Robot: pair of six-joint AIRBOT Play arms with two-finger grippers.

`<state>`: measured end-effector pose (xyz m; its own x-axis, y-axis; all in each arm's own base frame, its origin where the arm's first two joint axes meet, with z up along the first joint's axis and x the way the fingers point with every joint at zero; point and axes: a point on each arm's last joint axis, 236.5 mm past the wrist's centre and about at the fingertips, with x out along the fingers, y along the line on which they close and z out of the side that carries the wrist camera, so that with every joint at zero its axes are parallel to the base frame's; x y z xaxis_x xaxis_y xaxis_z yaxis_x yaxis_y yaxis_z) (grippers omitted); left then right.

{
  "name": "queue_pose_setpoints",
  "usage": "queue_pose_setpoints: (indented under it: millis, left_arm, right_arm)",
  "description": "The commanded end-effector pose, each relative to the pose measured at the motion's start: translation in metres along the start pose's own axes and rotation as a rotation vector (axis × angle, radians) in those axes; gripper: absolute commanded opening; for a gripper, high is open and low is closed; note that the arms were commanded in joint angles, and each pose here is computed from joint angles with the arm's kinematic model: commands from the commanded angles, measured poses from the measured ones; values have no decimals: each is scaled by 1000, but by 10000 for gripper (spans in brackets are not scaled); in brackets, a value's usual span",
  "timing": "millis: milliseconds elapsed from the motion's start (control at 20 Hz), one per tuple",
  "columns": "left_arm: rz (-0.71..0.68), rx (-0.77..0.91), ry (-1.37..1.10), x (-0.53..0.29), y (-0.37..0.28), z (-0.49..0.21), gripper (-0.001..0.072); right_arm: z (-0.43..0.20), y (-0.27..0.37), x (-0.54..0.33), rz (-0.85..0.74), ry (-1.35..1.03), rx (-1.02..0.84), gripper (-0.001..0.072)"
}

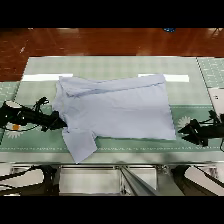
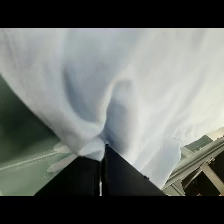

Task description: Fold the shirts.

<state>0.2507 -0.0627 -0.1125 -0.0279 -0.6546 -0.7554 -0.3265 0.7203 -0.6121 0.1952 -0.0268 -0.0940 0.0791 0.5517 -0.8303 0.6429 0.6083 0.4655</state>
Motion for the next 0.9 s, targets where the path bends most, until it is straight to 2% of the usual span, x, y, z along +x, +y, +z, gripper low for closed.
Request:
queue_pose_setpoints:
  millis: [0,200,250,300,350,500,700,850]
  left_arm:
    - [-23,1,6,0,-6,-1,19]
    - [-25,1,-12,0,-6,3,19]
    - [-36,4,-29,-1,-9,7,19]
    - [-65,8,-55,-2,-16,13,19]
    - [-101,18,-84,-6,-25,21,19]
    - [-289,100,-237,-55,-87,61,19]
    - [-563,354,-652,-218,-218,101,19]
    - [-501,621,-970,-333,-294,75,18]
  right_arm:
    - [-10,8,25,-34,81,-49,409]
    - [9,54,52,50,19,-105,407]
    - [12,63,57,57,20,-129,318]
    - [13,79,58,89,21,-179,131]
    - [15,101,53,141,9,-255,21]
    - [30,173,-1,270,-76,-413,19]
    - [55,272,-149,273,-457,-699,19]
    - [35,326,-271,223,-783,-865,19]
